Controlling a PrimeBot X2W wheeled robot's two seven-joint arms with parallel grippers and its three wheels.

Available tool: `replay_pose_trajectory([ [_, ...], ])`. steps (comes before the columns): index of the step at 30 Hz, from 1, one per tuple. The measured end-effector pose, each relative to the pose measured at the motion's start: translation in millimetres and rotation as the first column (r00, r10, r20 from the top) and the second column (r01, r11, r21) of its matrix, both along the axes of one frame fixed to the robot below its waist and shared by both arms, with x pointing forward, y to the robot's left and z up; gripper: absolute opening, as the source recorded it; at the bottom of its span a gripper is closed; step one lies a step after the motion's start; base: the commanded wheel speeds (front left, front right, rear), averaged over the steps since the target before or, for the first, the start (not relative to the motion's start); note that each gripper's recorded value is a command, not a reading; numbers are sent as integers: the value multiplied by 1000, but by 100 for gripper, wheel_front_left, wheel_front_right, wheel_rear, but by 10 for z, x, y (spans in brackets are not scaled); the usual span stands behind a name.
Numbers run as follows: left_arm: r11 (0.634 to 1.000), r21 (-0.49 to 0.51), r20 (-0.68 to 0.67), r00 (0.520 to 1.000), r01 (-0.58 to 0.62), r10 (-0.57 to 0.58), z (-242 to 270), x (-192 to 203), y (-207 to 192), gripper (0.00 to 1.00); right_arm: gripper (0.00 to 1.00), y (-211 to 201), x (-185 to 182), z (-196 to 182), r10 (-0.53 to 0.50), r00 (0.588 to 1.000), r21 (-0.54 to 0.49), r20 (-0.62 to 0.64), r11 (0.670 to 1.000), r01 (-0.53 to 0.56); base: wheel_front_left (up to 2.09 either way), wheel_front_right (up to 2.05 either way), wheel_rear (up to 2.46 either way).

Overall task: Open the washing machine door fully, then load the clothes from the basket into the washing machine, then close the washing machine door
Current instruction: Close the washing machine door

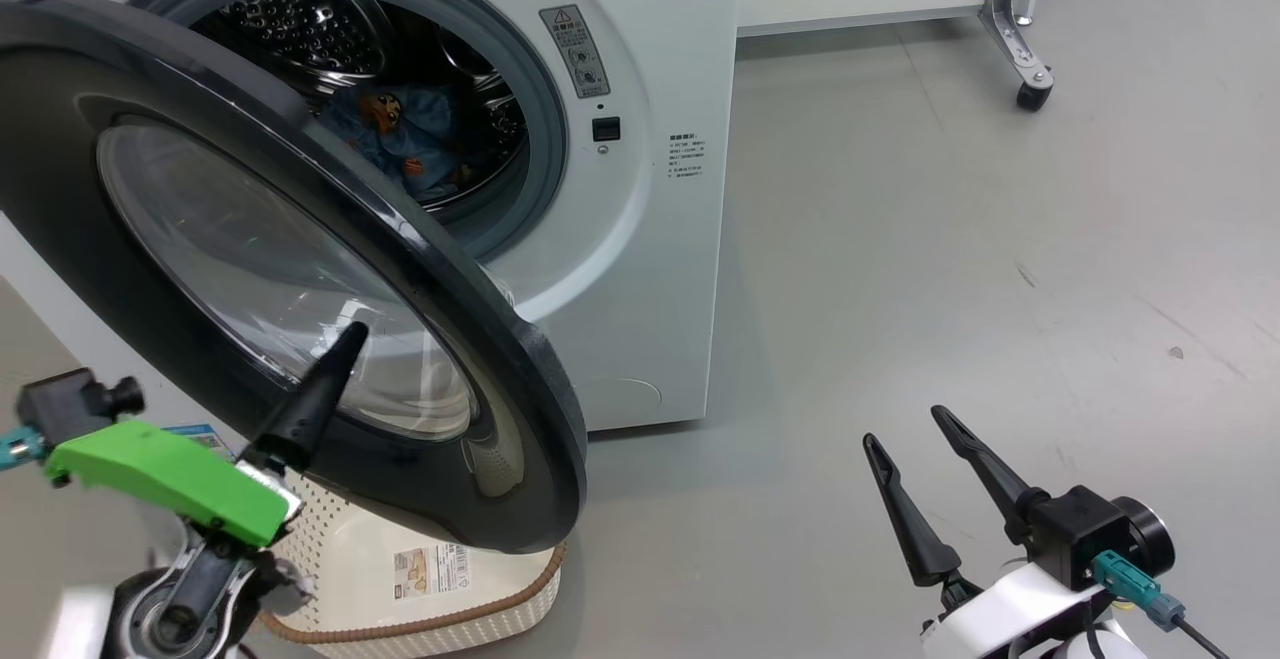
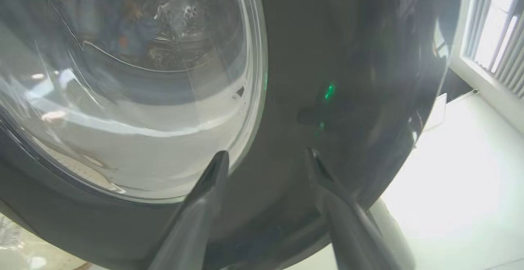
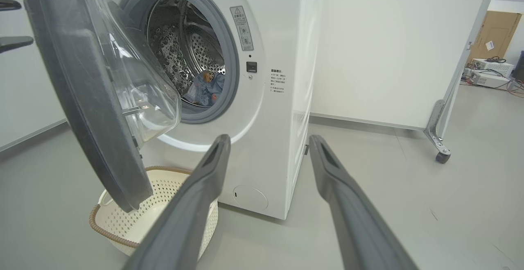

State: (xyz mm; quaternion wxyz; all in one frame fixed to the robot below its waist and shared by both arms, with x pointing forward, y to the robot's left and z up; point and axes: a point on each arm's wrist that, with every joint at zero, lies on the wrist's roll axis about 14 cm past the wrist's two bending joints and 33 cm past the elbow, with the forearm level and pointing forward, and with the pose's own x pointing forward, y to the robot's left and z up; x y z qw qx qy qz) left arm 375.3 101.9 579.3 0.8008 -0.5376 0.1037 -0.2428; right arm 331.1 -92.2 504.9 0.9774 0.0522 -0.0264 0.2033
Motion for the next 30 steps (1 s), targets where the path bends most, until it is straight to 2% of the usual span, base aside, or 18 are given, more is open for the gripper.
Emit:
replay_pose_trajectory([
  [2,989,131,41,997,-70,66,-41,-3,174,100,100,-19,13,10,-6,1000,1,3,1000,6,0,0,0],
  [4,958,240,94,986,-158,139,-57,3,371,100,100,-56,33,33,-17,1000,2,10,1000,17,0,0,0],
  [7,899,327,159,955,-290,250,-80,-17,635,100,100,-113,62,60,-34,999,2,19,999,34,0,0,0],
  [8,839,413,197,935,-353,297,-162,-62,793,100,100,-147,75,61,-44,999,3,19,999,44,0,0,0],
  [12,684,594,252,905,-424,343,-403,-212,1093,100,100,-198,98,77,-60,998,1,25,998,60,0,0,0],
  [15,614,662,252,899,-430,358,-600,-327,1177,100,100,-225,109,78,-68,997,-5,27,998,68,0,0,0],
  [22,513,745,272,897,-426,349,-902,-534,1168,100,100,-319,116,41,-92,996,-22,20,995,93,0,0,0],
  [26,483,760,260,884,-435,388,-1059,-636,1195,100,100,-372,95,-15,-108,994,-32,6,994,108,0,0,0],
  [30,482,756,249,876,-442,412,-1151,-704,1180,100,100,-444,105,-38,-125,992,-54,5,991,126,0,0,0],
])
